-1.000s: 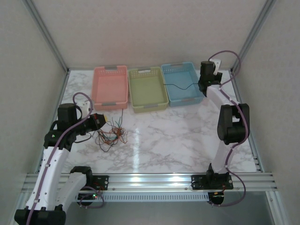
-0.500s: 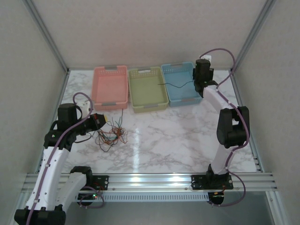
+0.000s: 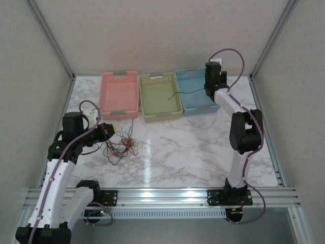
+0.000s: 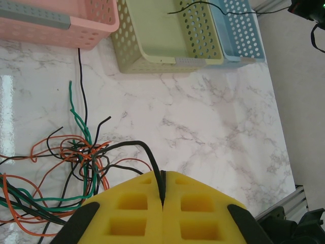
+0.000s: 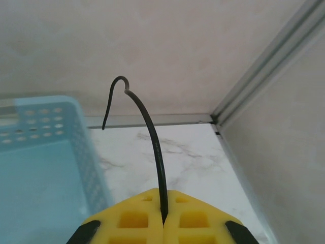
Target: Untangle the cables
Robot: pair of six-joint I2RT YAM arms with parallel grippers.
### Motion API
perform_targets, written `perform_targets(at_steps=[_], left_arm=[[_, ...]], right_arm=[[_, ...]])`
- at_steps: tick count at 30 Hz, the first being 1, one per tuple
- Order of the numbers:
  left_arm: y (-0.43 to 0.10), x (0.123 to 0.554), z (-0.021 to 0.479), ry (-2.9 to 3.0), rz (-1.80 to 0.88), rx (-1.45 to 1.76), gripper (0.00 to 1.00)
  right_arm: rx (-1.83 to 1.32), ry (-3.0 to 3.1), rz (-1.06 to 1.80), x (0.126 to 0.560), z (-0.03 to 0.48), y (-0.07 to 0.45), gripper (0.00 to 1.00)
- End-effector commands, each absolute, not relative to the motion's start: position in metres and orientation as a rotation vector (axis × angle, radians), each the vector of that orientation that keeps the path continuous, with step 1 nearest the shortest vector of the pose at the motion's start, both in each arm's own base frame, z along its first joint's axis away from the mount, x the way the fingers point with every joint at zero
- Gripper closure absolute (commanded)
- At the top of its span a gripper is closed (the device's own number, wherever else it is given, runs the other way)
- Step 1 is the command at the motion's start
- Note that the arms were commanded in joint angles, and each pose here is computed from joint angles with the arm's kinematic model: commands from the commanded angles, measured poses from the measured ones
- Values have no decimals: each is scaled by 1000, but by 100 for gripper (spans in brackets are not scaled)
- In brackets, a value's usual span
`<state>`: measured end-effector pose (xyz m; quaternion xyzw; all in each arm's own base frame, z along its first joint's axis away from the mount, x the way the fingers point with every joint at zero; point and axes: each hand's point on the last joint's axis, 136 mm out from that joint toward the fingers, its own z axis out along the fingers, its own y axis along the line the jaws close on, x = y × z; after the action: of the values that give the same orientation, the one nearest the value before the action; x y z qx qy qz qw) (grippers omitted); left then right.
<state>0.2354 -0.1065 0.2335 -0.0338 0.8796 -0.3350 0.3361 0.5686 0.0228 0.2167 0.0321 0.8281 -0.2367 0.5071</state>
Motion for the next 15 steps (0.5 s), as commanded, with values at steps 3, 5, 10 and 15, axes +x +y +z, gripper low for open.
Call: perform_targets(at_steps=[3, 5, 10, 15], left_arm=[[-109, 235, 230, 2300, -876, -60, 100], [-109, 235, 229, 2300, -876, -60, 100], [-110, 235, 229, 2303, -877, -59, 100], [-109, 234, 229, 2300, -874, -60, 100]], right_arm=[[307, 1887, -749, 543, 264, -56, 100], [325, 1879, -758, 539, 268, -61, 100], [264, 1909, -615, 545, 261, -40, 100], [59, 1912, -462, 558, 255, 25, 100]])
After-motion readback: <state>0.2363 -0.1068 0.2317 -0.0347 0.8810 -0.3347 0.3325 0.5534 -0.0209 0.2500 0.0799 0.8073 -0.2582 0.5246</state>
